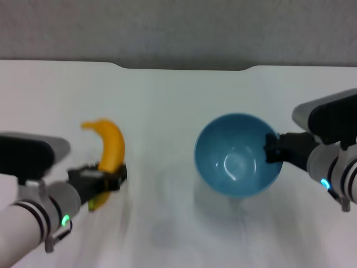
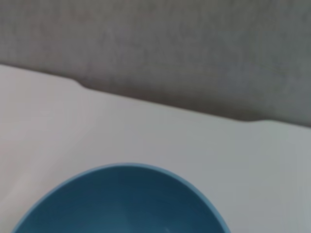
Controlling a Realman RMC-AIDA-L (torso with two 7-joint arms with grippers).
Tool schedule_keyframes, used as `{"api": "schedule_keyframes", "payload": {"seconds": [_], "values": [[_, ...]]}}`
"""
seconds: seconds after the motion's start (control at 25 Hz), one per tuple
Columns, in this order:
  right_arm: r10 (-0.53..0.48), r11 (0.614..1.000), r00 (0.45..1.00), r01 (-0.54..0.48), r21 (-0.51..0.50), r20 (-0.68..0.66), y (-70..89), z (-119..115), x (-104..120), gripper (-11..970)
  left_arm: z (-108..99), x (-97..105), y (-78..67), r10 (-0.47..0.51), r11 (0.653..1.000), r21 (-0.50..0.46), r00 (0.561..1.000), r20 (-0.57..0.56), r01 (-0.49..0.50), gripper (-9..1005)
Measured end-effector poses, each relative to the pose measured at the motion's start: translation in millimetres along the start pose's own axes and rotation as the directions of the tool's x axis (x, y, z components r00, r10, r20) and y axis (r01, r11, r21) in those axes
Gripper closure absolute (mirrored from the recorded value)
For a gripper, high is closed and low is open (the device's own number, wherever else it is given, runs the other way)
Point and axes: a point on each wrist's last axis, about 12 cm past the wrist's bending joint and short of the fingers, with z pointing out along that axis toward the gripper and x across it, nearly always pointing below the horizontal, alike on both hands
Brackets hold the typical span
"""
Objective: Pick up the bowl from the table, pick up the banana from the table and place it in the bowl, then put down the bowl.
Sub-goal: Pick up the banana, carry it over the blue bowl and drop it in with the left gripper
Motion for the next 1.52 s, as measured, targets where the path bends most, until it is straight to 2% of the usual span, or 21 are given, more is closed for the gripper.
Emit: {"api": "schedule_keyframes", "payload": {"seconds": [0.08,0.16,0.36,0.6,0.8,0.88,1.04,1.52], "values": [[0.007,1.000,1.000,-0.007,-0.018,-0.016,3.7,4,5,924,-19,-17,-5.0,0.003,1.000,0.005,0.995,0.098,-0.004,492],[0.011,0.999,1.000,-0.012,-0.033,-0.025,7.1,6,8,924,-25,-21,-7.4,0.005,1.000,0.009,0.992,0.123,-0.007,490],[0.011,0.996,0.999,-0.014,-0.091,-0.032,21.9,13,10,924,-43,-43,-26.8,0.000,0.998,0.066,0.973,0.231,-0.015,487],[0.008,0.987,0.999,-0.014,-0.163,-0.037,41.9,20,6,924,-43,-46,-53.7,0.034,0.987,0.145,0.966,0.257,-0.073,484],[0.021,0.983,0.999,-0.025,-0.183,-0.026,46.1,20,3,924,-41,-48,-64.6,0.064,0.979,0.171,0.961,0.268,-0.113,481],[0.027,0.976,0.999,-0.031,-0.216,-0.019,54.5,21,-3,923,-39,-46,-67.4,0.080,0.975,0.177,0.959,0.273,-0.132,479],[0.013,0.971,1.000,-0.015,-0.238,-0.011,61.4,21,-8,922,-35,-43,-69.7,0.092,0.971,0.187,0.957,0.276,-0.147,477],[0.002,0.967,0.999,0.006,-0.256,0.033,67.2,17,-23,920,-31,-36,-70.0,0.089,0.967,0.203,0.953,0.291,-0.152,470]]}}
